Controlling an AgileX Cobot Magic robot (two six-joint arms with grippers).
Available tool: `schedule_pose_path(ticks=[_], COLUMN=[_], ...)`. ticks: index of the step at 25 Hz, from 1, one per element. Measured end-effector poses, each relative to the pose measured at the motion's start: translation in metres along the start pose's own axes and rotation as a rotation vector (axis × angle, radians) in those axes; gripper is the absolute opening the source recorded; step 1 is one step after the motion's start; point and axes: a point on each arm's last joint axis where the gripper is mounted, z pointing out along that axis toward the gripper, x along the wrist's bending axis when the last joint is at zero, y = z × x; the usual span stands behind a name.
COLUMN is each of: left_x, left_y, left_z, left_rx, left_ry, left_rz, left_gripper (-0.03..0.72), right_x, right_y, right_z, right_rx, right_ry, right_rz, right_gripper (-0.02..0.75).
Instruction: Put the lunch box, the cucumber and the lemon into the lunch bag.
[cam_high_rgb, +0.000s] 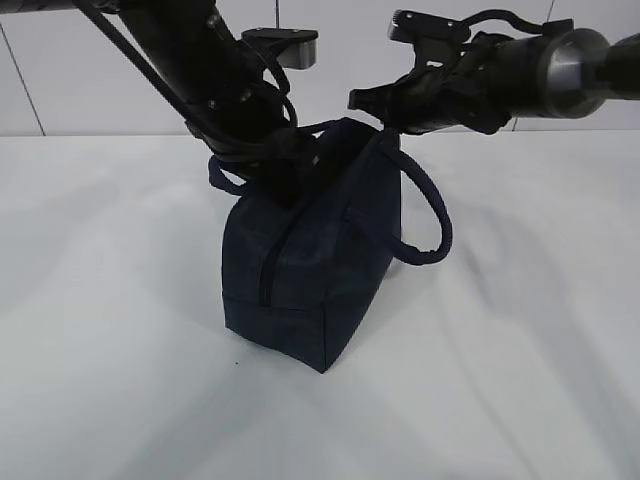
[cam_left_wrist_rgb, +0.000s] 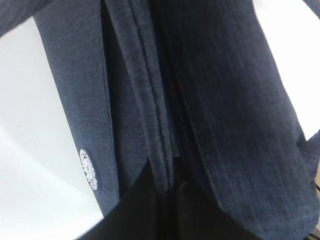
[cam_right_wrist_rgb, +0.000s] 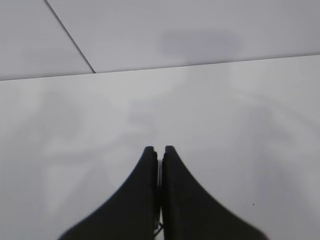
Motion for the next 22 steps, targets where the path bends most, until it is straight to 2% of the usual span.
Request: schedule_pose_path(ticks=[3, 5, 12, 17, 22], left_x=[0.0, 0.001, 0.004, 0.009, 0.011], left_y=[0.0, 0.002, 0.02, 0.03, 0.041], left_z=[0.0, -0.004, -0.028, -0.038, -0.026], left_rx=[-0.001, -0.005, -0.117, -0.196, -0.217], left_ry=[0.003, 0.008, 0.027, 0.041, 0.014], left_rz=[-0.027, -0.034, -0.046, -0.052, -0.065], left_gripper=[0.025, 0.064, 0.334, 0.37, 0.373], right_x=[0.0, -0.003, -0.014, -0.014, -0.014], right_y=[0.005, 0.01, 0.015, 0.015, 0.015], right_z=[-0.004, -0.007, -0.01, -0.01, -0.01], right_rx=[-0.012, -0.02, -0.019, -0.016, -0.017], right_ry=[0.001, -0.004, -0.043, -0.04, -0.039], right_rz=[0.003, 0.008, 0.017, 0.034, 0.036], right_gripper=[0.007, 0.007, 0.007, 0.007, 0.006])
